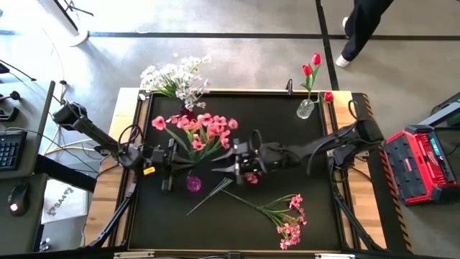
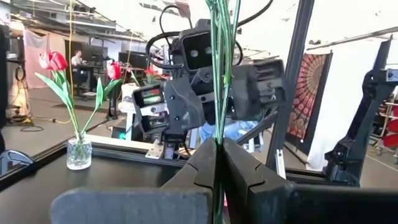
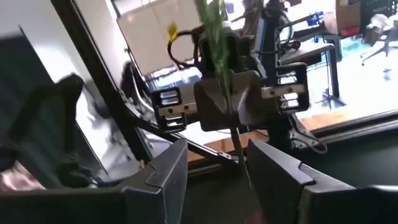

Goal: Sort flowers into vase by color
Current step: Put the left pink flowers into the purple vase

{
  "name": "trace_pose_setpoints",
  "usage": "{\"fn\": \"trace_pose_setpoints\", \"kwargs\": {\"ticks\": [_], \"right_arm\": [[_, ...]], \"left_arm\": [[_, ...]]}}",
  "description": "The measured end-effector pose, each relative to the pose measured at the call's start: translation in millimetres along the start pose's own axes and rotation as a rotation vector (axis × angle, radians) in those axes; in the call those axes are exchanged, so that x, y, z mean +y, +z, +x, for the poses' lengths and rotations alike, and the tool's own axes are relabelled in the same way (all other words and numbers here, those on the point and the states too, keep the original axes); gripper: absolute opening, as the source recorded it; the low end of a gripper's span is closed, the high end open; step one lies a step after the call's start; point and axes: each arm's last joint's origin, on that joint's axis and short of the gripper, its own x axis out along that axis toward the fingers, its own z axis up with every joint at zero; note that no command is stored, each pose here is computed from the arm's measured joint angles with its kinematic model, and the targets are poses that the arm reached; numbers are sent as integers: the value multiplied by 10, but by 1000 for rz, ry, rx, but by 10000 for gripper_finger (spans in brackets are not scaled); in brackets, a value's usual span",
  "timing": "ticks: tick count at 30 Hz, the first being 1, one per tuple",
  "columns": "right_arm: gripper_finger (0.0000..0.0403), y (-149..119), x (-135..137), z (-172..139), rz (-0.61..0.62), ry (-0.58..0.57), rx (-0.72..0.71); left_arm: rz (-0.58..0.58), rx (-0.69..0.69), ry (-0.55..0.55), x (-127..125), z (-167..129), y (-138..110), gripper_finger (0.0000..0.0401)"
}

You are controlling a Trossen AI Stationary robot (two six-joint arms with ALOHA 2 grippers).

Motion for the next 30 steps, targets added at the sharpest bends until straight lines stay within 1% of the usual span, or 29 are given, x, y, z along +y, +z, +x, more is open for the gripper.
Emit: {"fn": "trace_pose_setpoints", "kwargs": {"ticks": [2,6,10,12,14,16,21,22,25,27,30], "right_arm": [[156,62,43,146,-49,-8,23],[156,200,78,346,-102,-17,32],[155,333,104,406,-121,-36,27],[148,381,116,413,-130,-35,17],[134,411,134,417,-138,-17,13],[111,432,145,420,-142,-3,11],[18,405,139,419,-159,0,41],[10,403,137,419,-168,1,44],[8,393,113,420,-165,-15,58],[3,386,90,421,-168,-22,72],[3,370,54,422,-169,-31,99]], "left_arm": [[-1,-4,-5,-6,-2,7,0],[20,-5,-26,-21,-7,9,0],[22,-2,-46,-35,-13,6,0],[25,-2,-50,-44,-19,6,0],[27,1,-51,-45,-19,2,0],[25,4,-51,-45,-19,-1,0],[0,28,-48,-41,-18,-27,0],[-15,32,-47,-40,-17,-30,0],[-60,45,-33,-33,-15,-43,8],[-54,46,-13,-28,-16,-47,23],[-44,37,12,-20,-16,-33,55]]}}
